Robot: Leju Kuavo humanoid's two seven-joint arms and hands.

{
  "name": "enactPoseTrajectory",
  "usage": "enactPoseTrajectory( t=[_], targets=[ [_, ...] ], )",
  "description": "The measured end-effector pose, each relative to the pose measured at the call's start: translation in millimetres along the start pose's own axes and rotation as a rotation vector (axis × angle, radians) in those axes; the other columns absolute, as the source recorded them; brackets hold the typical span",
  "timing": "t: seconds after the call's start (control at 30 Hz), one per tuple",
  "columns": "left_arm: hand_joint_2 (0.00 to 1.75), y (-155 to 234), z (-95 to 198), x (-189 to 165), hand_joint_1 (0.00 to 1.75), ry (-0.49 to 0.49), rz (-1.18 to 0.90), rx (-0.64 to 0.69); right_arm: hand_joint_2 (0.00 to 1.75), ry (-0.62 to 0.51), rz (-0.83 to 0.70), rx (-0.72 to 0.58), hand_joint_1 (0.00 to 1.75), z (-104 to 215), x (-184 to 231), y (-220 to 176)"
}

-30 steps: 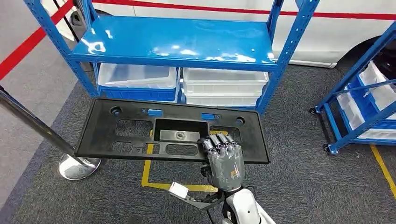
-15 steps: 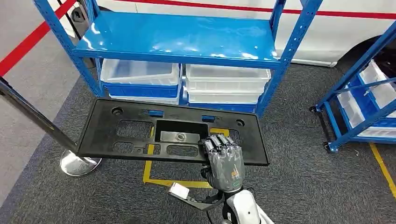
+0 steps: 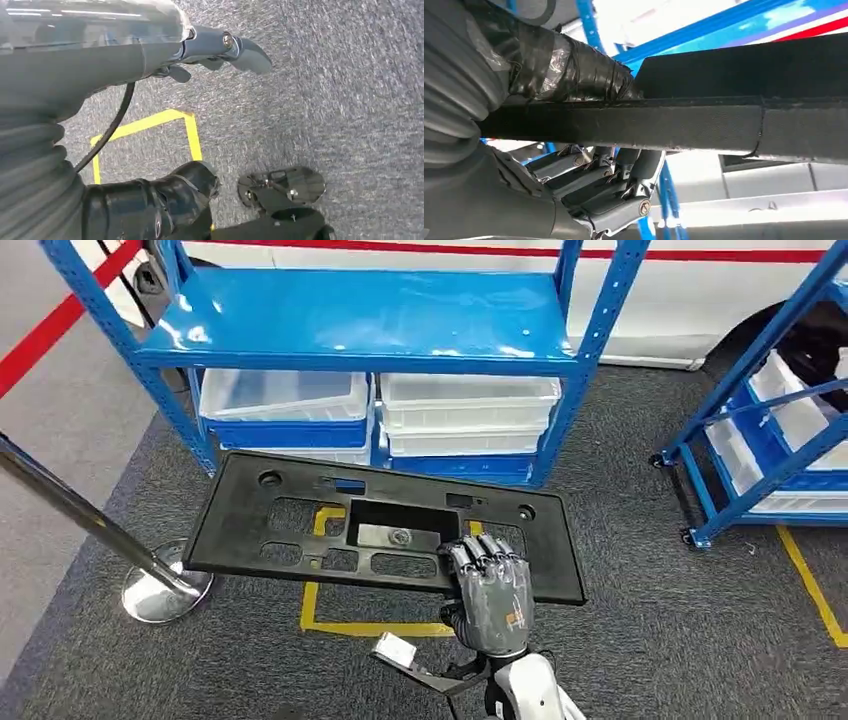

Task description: Take the parts from the cabinet and place them on the table.

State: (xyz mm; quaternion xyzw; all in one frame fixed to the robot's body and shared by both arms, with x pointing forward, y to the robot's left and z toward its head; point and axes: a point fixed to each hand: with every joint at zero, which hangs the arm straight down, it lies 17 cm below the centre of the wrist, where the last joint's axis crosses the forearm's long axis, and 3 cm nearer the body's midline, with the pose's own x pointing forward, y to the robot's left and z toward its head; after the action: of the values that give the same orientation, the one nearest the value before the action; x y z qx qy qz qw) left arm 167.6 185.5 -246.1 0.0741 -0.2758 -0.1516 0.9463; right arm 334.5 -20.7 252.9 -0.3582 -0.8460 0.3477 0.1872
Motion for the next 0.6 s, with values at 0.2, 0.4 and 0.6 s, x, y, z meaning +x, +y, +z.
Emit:
enactPoseTrajectory(
  t=[0.2, 0.4, 0.6],
  targets=[
    [1.75, -1.2, 1.5, -4.5, 0.0, 0.007, 0.005, -0.001, 1.75, 0.008, 0.008, 0.004, 1.75, 7.7, -1.1, -2.2],
    [1.75, 1.0, 1.3, -5.3, 0.0, 0.003, 0.006, 0.003, 1.75, 0.014, 0.034, -0.027, 1.75, 10.4, -7.4, -18.2],
    [1.75, 0.8, 1.7, -6.1, 0.0, 0.005, 0.012, 0.005, 1.75, 0.035, 0.057, -0.057, 1.75, 11.3, -19.3, -33.4]
  ],
)
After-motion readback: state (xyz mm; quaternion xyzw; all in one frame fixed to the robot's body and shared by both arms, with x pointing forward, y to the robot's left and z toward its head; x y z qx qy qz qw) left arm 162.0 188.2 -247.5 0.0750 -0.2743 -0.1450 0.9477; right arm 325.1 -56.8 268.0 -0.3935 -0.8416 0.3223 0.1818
